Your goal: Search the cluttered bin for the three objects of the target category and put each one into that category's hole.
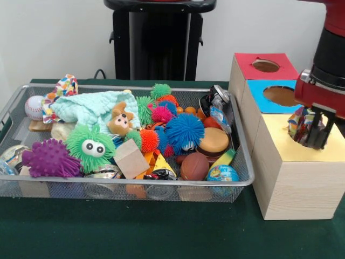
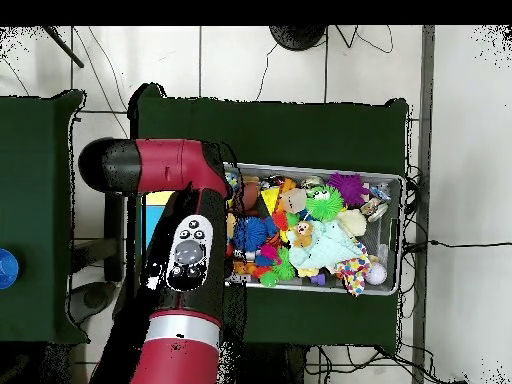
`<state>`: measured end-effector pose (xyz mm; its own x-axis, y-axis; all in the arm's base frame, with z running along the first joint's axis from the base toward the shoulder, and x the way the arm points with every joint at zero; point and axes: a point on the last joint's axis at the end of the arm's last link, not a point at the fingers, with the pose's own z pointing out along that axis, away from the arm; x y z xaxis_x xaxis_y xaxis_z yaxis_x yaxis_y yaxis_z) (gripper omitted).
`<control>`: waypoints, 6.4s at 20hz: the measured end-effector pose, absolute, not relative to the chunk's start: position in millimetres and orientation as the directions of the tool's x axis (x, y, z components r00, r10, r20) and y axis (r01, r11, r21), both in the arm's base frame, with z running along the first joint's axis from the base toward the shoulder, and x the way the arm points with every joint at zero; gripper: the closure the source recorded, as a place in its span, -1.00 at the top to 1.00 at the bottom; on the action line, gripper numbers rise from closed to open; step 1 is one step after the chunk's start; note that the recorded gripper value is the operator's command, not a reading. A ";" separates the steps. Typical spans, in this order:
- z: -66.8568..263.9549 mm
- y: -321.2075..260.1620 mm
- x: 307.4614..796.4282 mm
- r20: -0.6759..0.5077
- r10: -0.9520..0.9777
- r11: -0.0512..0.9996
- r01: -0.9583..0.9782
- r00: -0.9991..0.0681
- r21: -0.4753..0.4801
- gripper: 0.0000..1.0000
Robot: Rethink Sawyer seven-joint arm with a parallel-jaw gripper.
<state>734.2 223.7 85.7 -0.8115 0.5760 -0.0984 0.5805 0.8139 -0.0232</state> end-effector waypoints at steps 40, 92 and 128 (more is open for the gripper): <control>143.8 229.0 775.6 0.040 0.468 0.842 0.432 -0.883 -0.323 -1.00; 140.6 224.9 759.6 -0.040 0.479 0.867 0.480 -0.877 -0.137 -1.00; 78.9 235.4 716.4 0.085 0.474 0.879 0.464 -0.876 -0.110 -1.00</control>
